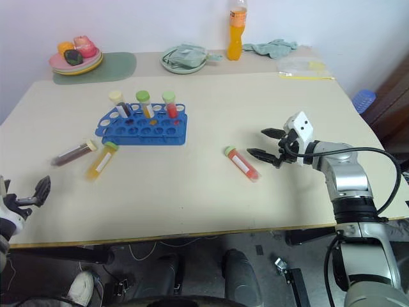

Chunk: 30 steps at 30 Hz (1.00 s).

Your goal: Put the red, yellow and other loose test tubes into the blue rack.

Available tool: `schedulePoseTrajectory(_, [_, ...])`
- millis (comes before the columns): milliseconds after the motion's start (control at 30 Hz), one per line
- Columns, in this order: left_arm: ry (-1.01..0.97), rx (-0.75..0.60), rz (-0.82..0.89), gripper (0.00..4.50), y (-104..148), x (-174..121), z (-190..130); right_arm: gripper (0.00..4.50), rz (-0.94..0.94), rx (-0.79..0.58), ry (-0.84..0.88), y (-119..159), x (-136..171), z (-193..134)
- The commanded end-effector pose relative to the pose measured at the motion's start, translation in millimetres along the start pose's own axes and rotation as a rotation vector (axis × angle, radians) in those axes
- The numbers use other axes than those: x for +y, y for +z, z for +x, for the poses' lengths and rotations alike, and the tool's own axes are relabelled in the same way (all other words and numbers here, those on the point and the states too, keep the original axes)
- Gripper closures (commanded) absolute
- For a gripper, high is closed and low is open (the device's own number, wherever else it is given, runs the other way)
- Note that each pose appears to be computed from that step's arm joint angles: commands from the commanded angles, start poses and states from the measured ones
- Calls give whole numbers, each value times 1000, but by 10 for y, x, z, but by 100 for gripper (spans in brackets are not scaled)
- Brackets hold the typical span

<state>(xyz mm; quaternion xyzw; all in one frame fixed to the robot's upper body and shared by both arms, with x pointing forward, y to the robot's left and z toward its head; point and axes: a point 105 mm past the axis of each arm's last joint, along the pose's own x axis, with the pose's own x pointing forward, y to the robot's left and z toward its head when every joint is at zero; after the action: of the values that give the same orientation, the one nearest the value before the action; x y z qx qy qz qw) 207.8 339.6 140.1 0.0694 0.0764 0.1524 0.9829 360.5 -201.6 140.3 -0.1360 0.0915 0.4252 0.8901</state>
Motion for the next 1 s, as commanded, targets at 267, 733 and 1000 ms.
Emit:
schedulePoseTrajectory(267, [22,-59,13,24,129,7,-20,0,-61,-28,-47,172,-118,22])
schedulePoseTrajectory(733, [-734,-226,-31,24,549,-1597,105,0,35,149,-119,446,3,-177])
schedulePoseTrajectory(1000, [-1172,-200,133,24,319,-2388,-164,0,169,537,-102,390,373,174])
